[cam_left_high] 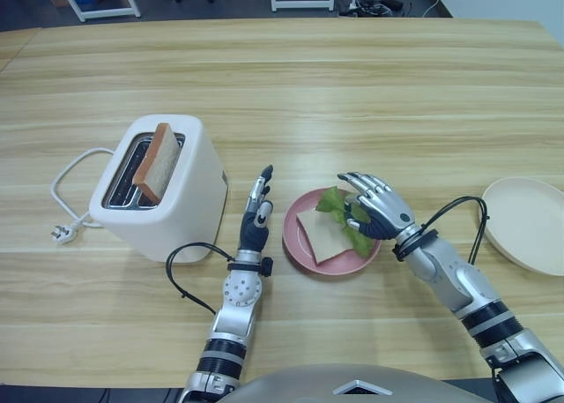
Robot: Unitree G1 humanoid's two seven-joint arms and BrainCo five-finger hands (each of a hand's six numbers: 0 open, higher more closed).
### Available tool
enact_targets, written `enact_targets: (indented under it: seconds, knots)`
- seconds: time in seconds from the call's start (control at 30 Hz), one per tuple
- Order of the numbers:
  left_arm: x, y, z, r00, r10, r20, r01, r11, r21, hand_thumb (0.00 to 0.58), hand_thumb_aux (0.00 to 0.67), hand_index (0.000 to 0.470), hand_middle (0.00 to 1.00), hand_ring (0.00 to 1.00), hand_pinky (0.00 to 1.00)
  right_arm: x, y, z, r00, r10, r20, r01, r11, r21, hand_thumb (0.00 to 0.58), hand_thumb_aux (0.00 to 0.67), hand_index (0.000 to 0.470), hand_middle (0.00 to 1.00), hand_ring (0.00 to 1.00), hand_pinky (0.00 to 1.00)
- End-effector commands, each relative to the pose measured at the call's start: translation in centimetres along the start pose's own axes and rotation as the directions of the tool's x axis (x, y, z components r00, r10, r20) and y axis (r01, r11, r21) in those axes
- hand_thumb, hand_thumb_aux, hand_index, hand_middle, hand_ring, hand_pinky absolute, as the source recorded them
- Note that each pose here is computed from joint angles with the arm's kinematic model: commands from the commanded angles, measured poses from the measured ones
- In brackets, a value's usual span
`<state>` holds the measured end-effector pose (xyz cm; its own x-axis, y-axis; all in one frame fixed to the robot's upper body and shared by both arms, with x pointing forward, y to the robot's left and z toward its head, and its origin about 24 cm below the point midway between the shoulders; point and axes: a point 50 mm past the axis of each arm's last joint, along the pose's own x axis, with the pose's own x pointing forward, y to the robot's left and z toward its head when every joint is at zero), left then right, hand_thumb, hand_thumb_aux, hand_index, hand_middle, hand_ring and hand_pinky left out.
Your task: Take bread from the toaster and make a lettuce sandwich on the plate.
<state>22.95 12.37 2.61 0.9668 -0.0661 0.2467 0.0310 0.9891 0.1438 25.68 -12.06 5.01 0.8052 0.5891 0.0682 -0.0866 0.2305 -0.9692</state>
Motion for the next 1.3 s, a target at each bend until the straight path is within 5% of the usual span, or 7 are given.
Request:
enact_targets:
  seconds: [0.03, 0.37, 0.43, 0.47, 0.5, 0.93, 1.3]
  knots:
    - [-0.1, -0.1, -0.5, 1.0, -0.009, -0.025, 0.009, 1.0, 0.007, 0.0, 0.0, 0.0, 0.0, 0.0, 0.0, 0.5, 0.1, 1.2, 0.999, -0.005, 0.033, 0.005, 1.0, 0.018, 0.58, 0.67, 0.47, 0.0, 0.0, 0.0]
    - [-0.2, -0.6, -1.1, 0.999, -0.016, -0.047, 0.016, 1.0, 0.004, 0.0, 0.0, 0.0, 0.0, 0.0, 0.0, 0.0, 2.0, 1.1, 0.996, 0.083, 0.029, -0.083, 0.996, 0.029, 0.58, 0.67, 0.47, 0.0, 0.0, 0.0]
    - [-0.2, -0.6, -1.2, 0.999, -0.018, -0.051, 0.018, 1.0, 0.005, 0.0, 0.0, 0.0, 0.0, 0.0, 0.0, -0.4, 2.4, 0.8, 0.995, 0.103, 0.018, -0.103, 0.994, 0.02, 0.523, 0.46, 0.323, 0.0, 0.0, 0.0]
    - [-0.2, -0.6, -1.2, 0.999, -0.017, -0.051, 0.017, 1.0, 0.006, 0.0, 0.0, 0.0, 0.0, 0.0, 0.0, -0.5, 2.4, 0.7, 0.994, 0.11, 0.015, -0.11, 0.994, 0.014, 0.47, 0.378, 0.265, 0.0, 0.0, 0.0]
    - [-0.2, -0.5, -1.2, 0.999, -0.016, -0.052, 0.016, 1.0, 0.007, 0.0, 0.0, 0.0, 0.0, 0.0, 0.0, -0.6, 2.4, 0.6, 0.993, 0.115, 0.012, -0.115, 0.993, 0.01, 0.0, 0.0, 0.0, 0.0, 0.0, 0.0]
    - [0.5, 2.0, 5.5, 0.956, 0.004, 0.294, -0.087, 0.96, 0.268, 0.0, 0.0, 0.0, 0.0, 0.0, 0.0, -0.4, -6.3, -1.4, 0.937, -0.318, -0.144, 0.348, 0.807, 0.478, 0.0, 0.0, 0.0, 0.0, 0.0, 0.0]
    - [-0.4, 14.4, 11.3, 0.915, 0.266, 0.304, -0.344, 0.116, 0.932, 0.0, 0.0, 0.0, 0.0, 0.0, 0.0, -1.4, -5.4, -4.4, 0.872, -0.289, -0.395, 0.489, 0.483, 0.726, 0.0, 0.0, 0.0, 0.0, 0.0, 0.0]
